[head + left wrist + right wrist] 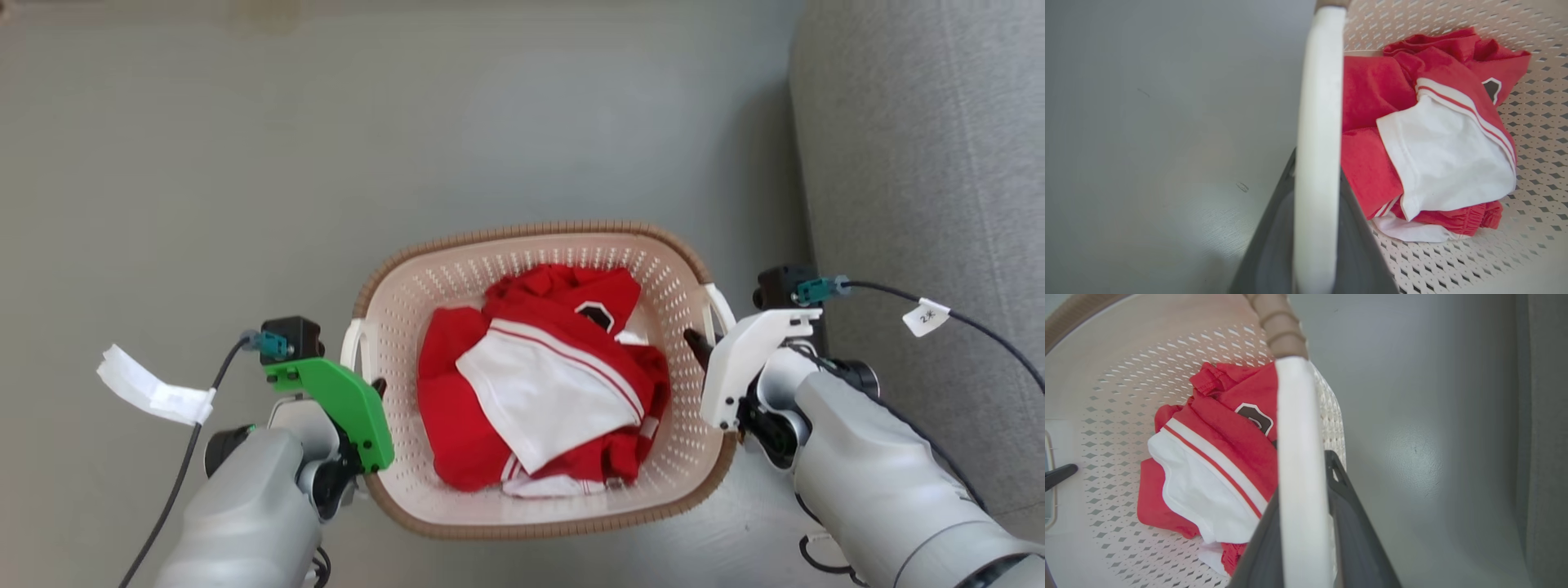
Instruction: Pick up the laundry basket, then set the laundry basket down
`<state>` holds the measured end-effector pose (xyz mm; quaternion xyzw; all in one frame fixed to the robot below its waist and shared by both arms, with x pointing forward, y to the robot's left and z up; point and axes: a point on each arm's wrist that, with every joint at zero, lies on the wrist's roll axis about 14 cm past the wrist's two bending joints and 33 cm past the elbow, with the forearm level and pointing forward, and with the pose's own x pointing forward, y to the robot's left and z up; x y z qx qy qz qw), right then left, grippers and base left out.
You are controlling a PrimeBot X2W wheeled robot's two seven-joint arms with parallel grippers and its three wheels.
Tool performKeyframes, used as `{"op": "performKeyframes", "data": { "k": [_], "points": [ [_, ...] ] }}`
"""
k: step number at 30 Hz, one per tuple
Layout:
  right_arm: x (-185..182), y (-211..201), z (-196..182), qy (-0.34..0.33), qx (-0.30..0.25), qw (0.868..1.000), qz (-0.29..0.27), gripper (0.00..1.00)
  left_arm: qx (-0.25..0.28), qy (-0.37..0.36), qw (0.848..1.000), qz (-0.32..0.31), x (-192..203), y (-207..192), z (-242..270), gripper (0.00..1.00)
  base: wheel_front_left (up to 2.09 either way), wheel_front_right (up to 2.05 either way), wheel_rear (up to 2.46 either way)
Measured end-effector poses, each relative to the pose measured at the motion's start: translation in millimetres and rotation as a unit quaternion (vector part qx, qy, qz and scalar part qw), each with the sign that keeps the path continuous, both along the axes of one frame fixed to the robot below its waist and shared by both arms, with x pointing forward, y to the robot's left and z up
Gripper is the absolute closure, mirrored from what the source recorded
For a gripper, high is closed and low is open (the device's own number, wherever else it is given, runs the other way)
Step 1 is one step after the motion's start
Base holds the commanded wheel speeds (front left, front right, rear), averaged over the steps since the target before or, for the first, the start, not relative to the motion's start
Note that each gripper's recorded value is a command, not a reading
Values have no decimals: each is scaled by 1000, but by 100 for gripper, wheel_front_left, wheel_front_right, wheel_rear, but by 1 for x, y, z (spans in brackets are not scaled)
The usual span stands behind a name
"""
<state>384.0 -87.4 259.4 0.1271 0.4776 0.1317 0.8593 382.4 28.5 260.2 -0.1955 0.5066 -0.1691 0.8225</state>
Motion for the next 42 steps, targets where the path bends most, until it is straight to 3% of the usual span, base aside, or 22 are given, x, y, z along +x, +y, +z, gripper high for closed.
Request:
{"op": "performKeyframes", "data": {
  "k": [21,42],
  "points": [
    [-64,-4,45,15,5,1000,-1,100,8,-1,999,-40,-58,-6,46,100,0,0,0],
    [-69,-8,62,2,2,1000,-1,100,7,-12,999,-52,-60,-11,64,100,0,0,0]
  ]
}}
